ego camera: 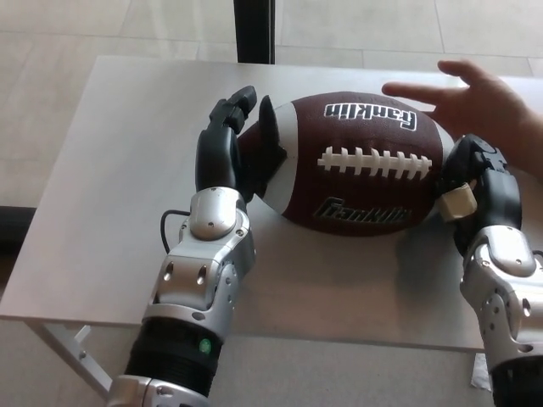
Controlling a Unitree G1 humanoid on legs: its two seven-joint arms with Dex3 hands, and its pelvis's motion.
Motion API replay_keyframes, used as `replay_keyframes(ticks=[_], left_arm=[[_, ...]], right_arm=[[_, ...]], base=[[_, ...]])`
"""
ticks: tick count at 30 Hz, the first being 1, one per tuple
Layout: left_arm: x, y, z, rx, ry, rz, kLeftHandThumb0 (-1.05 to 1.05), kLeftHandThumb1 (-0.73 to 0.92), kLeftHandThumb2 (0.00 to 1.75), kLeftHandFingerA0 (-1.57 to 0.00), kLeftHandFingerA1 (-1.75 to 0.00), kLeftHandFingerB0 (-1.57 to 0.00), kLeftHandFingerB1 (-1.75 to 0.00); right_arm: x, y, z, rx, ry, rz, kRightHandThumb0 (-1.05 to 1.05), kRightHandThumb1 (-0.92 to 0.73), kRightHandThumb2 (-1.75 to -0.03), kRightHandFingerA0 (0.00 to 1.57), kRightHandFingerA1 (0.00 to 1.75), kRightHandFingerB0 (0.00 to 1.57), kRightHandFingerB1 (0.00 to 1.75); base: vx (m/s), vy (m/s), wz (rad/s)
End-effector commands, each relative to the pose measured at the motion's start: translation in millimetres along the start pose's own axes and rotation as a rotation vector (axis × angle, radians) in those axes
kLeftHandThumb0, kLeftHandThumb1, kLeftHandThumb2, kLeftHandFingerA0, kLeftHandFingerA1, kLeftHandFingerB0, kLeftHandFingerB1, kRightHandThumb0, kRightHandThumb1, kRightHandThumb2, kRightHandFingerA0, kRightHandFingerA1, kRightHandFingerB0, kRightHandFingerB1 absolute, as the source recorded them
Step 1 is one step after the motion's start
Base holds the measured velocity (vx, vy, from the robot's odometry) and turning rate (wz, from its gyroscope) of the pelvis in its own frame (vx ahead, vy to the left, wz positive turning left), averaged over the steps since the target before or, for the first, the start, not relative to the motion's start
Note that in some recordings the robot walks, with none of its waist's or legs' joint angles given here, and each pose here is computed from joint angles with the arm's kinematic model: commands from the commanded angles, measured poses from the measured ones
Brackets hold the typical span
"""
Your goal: The robot uses both its hands to grab the left and right ends of a football kept in the middle of the desk infront of it, lifts it up and places it in the palm of a person
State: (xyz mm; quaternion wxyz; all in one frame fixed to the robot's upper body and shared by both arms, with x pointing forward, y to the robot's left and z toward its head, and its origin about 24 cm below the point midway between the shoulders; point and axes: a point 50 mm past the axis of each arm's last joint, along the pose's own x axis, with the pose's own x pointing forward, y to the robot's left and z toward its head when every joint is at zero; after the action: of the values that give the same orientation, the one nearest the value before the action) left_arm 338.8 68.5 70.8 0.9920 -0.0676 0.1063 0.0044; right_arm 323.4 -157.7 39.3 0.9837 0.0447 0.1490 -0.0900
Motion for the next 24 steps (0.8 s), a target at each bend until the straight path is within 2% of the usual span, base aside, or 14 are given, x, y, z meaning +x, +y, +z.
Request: replay_keyframes(ticks=[1, 2, 3, 6, 7, 8, 9, 10, 13, 20, 21, 22, 23, 24], left_arm=[[-8.7, -53.3, 8.7, 0.009, -0.014, -0.23, -0.88, 0.68, 1.07, -0.34, -0.68, -0.09, -0.39], [-8.5, -53.7, 8.3, -0.002, -0.012, -0.229, -0.9, 0.69, 1.06, -0.36, -0.7, -0.12, -0.43], [-8.2, -54.1, 8.6, -0.005, -0.009, -0.225, -0.87, 0.86, 0.66, -0.36, -0.72, -0.16, -0.31], [-8.4, -54.9, 10.3, -0.003, -0.008, -0.221, -0.84, 0.87, 0.67, -0.37, -0.73, -0.18, -0.31], [-7.1, -55.9, 12.3, -0.008, 0.0, -0.212, -0.86, 0.7, 1.06, -0.37, -0.69, -0.12, -0.44], [-7.3, -56.7, 12.6, -0.002, 0.003, -0.21, -0.86, 0.87, 0.67, -0.38, -0.7, -0.19, -0.31], [-7.5, -57.0, 12.3, -0.001, 0.005, -0.21, -0.86, 0.87, 0.67, -0.38, -0.7, -0.19, -0.31], [-7.3, -57.7, 12.7, 0.007, 0.009, -0.214, -0.89, 0.71, 1.07, -0.35, -0.68, -0.13, -0.44], [-7.6, -60.0, 15.4, 0.076, 0.011, -0.244, -0.9, 0.72, 1.09, -0.34, -0.68, -0.1, -0.42], [-5.6, -62.8, 23.0, 0.151, 0.007, -0.249, -0.88, 0.73, 1.12, -0.28, -0.62, -0.05, -0.35], [-4.9, -63.5, 26.2, 0.144, 0.004, -0.247, -0.83, 0.7, 1.08, -0.3, -0.63, -0.08, -0.39], [-4.1, -64.3, 29.0, 0.137, 0.002, -0.246, -0.86, 0.89, 0.68, -0.35, -0.61, -0.17, -0.27], [-3.3, -64.6, 31.8, 0.129, -0.006, -0.249, -0.86, 0.71, 1.08, -0.33, -0.64, -0.11, -0.42], [-2.1, -66.4, 39.5, 0.135, -0.029, -0.259, -0.86, 0.71, 1.09, -0.34, -0.65, -0.12, -0.42]], right_arm=[[-10.0, 49.6, -21.0, -0.087, 0.052, 0.256, -0.97, -0.71, -0.83, 0.3, 0.74, 0.24, 0.41], [-10.7, 49.6, -20.4, -0.089, 0.049, 0.263, -0.93, -0.85, -0.66, 0.36, 0.78, 0.27, 0.35], [-11.3, 49.5, -20.0, -0.095, 0.037, 0.27, -0.93, -0.84, -0.66, 0.36, 0.76, 0.28, 0.34], [-13.0, 51.0, -19.1, -0.139, -0.009, 0.291, -0.92, -0.84, -0.66, 0.37, 0.75, 0.29, 0.36], [-15.2, 51.9, -17.3, -0.168, -0.061, 0.317, -0.87, -0.84, -0.66, 0.38, 0.7, 0.31, 0.35], [-15.7, 52.5, -16.9, -0.15, -0.067, 0.317, -0.86, -0.82, -0.65, 0.42, 0.69, 0.33, 0.34], [-16.0, 52.4, -17.2, -0.148, -0.068, 0.316, -0.86, -0.82, -0.65, 0.42, 0.69, 0.33, 0.34], [-16.0, 52.5, -16.6, -0.152, -0.078, 0.328, -0.86, -0.82, -0.65, 0.43, 0.67, 0.32, 0.33], [-17.6, 54.8, -15.1, -0.145, -0.114, 0.341, -0.94, -0.81, -0.65, 0.48, 0.75, 0.35, 0.35], [-16.4, 55.3, -10.2, -0.036, -0.093, 0.371, -0.91, -0.8, -0.65, 0.44, 0.76, 0.34, 0.36], [-15.2, 55.2, -6.7, -0.033, -0.096, 0.37, -0.96, -0.66, -1.08, 0.45, 0.74, 0.28, 0.46], [-14.3, 55.5, -3.6, -0.035, -0.101, 0.362, -0.95, -0.66, -1.08, 0.47, 0.75, 0.31, 0.47], [-13.6, 56.6, 0.4, -0.054, -0.115, 0.361, -0.87, -0.63, -1.06, 0.46, 0.73, 0.32, 0.5], [-13.2, 57.7, 10.2, -0.074, -0.131, 0.386, -0.95, -0.68, -0.88, 0.44, 0.77, 0.27, 0.43]], base=[[0.0, 0.0, 0.0], [0.0, 0.0, 0.0], [0.0, 0.0, 0.0], [0.0, 0.0, 0.0], [0.0, 0.0, 0.0], [0.0, 0.0, 0.0], [0.0, 0.0, 0.0], [0.0, 0.0, 0.0], [0.0, 0.0, 0.0], [0.0, 0.0, 0.0], [0.0, 0.0, 0.0], [0.0, 0.0, 0.0], [0.0, 0.0, 0.0], [0.0, 0.0, 0.0]])
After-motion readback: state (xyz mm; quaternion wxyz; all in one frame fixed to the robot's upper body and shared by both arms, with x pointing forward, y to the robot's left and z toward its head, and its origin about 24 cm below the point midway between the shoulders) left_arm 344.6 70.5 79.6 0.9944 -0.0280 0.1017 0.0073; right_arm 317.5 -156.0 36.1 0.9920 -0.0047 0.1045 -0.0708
